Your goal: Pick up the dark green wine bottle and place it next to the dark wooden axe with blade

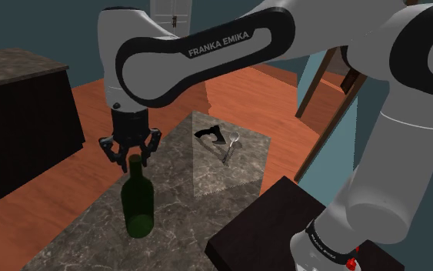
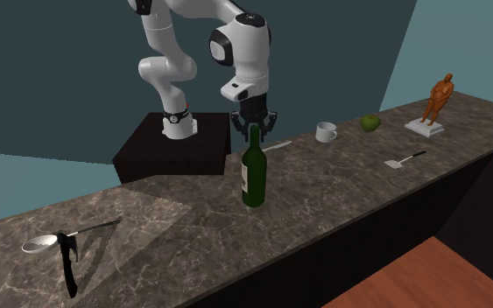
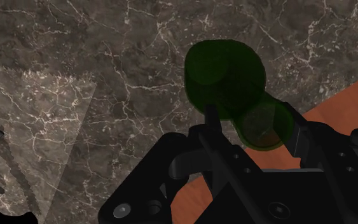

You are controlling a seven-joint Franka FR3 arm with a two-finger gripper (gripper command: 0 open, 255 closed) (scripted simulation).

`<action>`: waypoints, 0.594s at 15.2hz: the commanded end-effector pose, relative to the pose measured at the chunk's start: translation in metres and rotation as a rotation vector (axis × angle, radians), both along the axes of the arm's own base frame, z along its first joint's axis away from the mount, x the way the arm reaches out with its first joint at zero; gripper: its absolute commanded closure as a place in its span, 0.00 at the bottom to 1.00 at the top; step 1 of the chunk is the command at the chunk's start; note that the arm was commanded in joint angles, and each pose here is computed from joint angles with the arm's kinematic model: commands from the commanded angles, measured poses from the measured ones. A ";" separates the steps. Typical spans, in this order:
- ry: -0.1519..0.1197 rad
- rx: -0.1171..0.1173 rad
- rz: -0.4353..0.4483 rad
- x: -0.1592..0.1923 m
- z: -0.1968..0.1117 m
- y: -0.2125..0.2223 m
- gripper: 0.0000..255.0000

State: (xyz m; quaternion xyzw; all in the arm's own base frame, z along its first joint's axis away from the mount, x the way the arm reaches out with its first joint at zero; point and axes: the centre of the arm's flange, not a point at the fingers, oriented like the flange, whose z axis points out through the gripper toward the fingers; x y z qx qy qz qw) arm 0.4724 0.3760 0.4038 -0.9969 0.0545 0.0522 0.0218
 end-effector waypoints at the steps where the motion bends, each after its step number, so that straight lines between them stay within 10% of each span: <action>1: 0.000 0.000 0.000 0.000 0.012 0.000 1.00; 9: 0.000 0.000 0.000 0.000 0.054 0.000 1.00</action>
